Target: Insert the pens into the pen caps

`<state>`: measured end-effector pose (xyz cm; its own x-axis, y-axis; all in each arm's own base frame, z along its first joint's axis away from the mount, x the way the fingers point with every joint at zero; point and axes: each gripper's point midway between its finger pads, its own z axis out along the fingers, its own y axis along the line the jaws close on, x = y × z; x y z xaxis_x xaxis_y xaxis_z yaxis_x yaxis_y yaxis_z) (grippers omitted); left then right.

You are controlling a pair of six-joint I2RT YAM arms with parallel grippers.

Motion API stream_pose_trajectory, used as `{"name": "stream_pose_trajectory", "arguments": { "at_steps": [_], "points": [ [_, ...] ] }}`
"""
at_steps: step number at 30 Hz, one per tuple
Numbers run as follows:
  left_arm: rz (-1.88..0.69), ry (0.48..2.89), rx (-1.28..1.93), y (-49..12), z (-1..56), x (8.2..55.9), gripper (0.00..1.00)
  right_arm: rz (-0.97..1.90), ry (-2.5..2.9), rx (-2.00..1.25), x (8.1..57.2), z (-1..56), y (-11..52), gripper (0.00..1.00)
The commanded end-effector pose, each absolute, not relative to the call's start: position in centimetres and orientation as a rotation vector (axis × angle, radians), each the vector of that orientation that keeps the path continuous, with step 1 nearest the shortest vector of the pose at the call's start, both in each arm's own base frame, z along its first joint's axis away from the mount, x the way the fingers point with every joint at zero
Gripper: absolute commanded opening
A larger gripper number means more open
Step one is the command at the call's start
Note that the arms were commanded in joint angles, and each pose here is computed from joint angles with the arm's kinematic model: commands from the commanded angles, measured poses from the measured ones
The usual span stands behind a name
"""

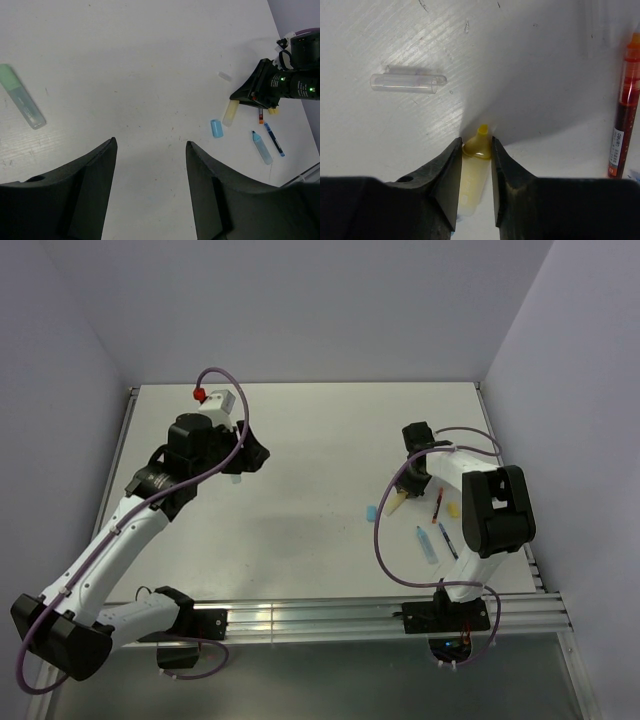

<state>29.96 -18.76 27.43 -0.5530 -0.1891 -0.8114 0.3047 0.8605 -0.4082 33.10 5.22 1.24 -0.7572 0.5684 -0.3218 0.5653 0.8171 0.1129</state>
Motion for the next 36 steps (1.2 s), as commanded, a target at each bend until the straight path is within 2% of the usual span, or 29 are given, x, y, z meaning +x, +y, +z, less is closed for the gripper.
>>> {"name": "stream_pose_trajectory", "arguments": {
  "at_steps": [1,2,3,8,20,25,29,36],
  "points": [
    [-0.689,2.035,0.09,-19.3,27.7,30.3,0.62,-0.055,2.685,0.839,32.5,0.2,4.8,0.23],
    [-0.692,2.037,0.092,-19.4,27.6,30.4,0.62,-0.054,2.681,0.836,32.6,0.4,4.7,0.15],
    [-0.699,2.038,0.097,-19.5,27.6,30.4,0.61,-0.048,2.679,0.831,32.6,0.5,4.8,0.12],
    [-0.8,2.044,0.162,-21.3,27.2,29.9,0.61,-0.028,2.641,0.811,33.3,1.8,4.8,0.0],
    [-1.078,2.013,0.333,-25.2,26.7,28.2,0.6,0.078,2.516,0.714,35.6,8.3,5.3,0.0],
    [-1.172,2.001,0.395,-26.4,26.5,27.5,0.62,0.178,2.459,0.651,36.4,12.9,6.4,0.0],
    [-1.234,1.993,0.414,-27.2,26.3,27.6,0.64,0.284,2.399,0.579,36.6,17.3,8.8,0.0],
    [-1.282,1.967,0.442,-27.7,26.4,27.2,0.66,0.489,2.324,0.373,36.0,24.5,18.0,0.0]
  ]
}}
